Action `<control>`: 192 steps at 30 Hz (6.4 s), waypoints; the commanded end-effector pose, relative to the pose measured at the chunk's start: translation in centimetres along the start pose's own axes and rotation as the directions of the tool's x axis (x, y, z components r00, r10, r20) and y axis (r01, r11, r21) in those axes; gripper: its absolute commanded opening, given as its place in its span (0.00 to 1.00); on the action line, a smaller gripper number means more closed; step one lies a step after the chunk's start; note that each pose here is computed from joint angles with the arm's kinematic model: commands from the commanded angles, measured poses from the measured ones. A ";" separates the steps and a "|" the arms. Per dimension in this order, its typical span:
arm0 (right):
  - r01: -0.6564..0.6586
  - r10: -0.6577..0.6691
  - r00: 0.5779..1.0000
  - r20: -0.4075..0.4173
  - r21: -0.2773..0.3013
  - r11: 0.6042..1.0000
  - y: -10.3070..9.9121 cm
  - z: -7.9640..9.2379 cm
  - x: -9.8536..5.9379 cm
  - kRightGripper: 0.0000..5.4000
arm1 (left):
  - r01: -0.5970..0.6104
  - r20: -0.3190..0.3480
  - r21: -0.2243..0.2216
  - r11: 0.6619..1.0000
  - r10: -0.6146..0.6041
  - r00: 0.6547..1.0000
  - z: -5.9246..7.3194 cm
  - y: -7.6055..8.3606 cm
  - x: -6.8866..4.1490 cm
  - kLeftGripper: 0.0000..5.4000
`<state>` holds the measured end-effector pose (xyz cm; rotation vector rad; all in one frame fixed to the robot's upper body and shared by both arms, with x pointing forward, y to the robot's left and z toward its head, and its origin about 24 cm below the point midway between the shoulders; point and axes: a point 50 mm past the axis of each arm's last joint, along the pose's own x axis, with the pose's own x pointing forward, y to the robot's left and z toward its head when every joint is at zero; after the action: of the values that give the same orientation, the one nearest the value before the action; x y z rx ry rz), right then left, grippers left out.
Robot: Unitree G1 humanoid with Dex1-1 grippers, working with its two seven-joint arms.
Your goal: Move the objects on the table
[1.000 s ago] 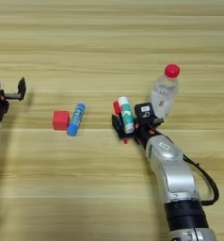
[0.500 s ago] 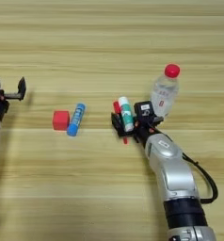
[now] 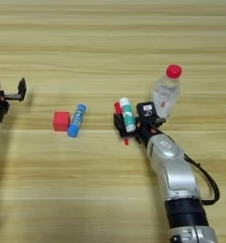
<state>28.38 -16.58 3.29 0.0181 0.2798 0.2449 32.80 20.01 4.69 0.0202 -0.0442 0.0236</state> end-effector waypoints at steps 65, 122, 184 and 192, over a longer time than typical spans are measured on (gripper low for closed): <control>-0.245 0.243 0.969 0.044 0.032 0.969 7.1 0.5 -0.5 0.31 | 0.010 0.013 0.016 1.000 -0.010 1.000 0.5 -0.2 0.4 1.00; -0.032 0.042 0.970 0.241 -0.047 0.998 4.1 3.0 0.1 0.99 | 0.185 0.039 -0.047 0.982 -0.183 0.982 0.8 -3.7 -2.6 1.00; -0.034 0.044 0.971 0.236 -0.044 0.998 4.9 3.0 0.4 0.99 | 0.421 -0.165 0.009 0.907 -0.414 0.895 -2.7 -8.4 -5.6 1.00; -0.035 0.044 0.971 0.236 -0.044 0.998 4.9 2.9 0.4 0.99 | 0.397 -0.196 0.030 0.917 -0.384 0.902 -3.2 -7.9 -5.4 1.00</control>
<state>28.27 -11.80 5.99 0.0127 0.0418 0.2830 27.39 11.70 1.14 0.0668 0.1354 -0.3879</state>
